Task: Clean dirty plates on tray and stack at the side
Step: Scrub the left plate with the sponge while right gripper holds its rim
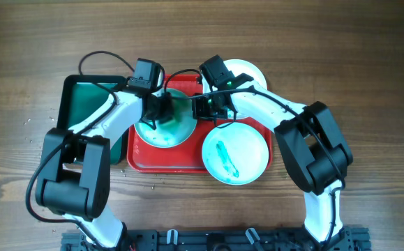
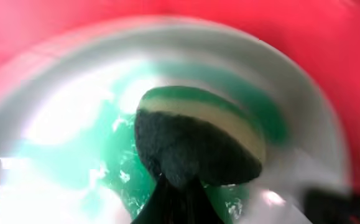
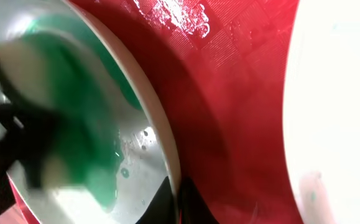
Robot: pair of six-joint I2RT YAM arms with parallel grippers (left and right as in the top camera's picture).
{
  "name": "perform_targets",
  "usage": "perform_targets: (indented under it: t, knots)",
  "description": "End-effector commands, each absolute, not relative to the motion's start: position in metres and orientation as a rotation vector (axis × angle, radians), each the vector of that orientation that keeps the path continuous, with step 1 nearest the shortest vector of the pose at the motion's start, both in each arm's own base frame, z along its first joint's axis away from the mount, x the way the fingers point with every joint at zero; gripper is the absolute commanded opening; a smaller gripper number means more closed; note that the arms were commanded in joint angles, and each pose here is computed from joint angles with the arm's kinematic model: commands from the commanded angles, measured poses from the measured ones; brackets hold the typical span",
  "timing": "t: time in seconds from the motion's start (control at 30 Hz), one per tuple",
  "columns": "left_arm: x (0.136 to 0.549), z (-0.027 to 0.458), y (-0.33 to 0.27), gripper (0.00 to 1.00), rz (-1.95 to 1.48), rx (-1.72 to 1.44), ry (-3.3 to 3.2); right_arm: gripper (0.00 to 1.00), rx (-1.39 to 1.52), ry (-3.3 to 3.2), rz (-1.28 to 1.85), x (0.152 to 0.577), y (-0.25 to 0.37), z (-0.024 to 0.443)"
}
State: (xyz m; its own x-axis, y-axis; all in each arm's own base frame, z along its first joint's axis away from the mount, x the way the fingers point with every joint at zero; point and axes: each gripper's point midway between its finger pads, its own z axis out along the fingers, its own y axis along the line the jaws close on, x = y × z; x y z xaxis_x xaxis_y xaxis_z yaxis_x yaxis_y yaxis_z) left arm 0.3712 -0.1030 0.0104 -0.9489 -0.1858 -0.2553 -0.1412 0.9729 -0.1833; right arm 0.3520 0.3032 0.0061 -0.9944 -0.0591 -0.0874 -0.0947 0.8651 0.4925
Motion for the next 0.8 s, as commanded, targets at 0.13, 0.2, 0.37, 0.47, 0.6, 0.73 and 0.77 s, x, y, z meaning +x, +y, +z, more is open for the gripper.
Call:
perform_targets:
  t: [0.13,0.2,0.37,0.47,0.6,0.73,0.77]
  knots:
    - [0.347,0.001,-0.04,0.04,0.178,-0.479,2.883,0.04,-0.13,2.961,0.816,0.35,0.304,0.01]
    - [0.318,-0.004,-0.061,0.04,0.076,-0.444,3.031,0.04,-0.129,2.961,0.812,0.35,0.304,0.01]
    - [0.281,0.009,-0.149,0.04,-0.634,0.087,3.172,0.04,-0.129,2.961,0.813,0.35,0.304,0.01]
    - [0.308,0.015,-0.166,0.04,-0.74,0.091,3.036,0.04,-0.129,2.96,0.813,0.351,0.304,0.01]
    - [0.344,0.009,-0.158,0.04,-0.612,-0.023,2.91,0.04,-0.129,2.961,0.813,0.35,0.304,0.01]
    - [0.367,-0.011,-0.112,0.04,-0.212,-0.185,2.847,0.04,-0.131,2.958,0.813,0.351,0.304,0.01]
    - [0.373,-0.012,-0.077,0.04,0.049,-0.346,2.783,0.04,-0.131,2.956,0.814,0.351,0.304,0.01]
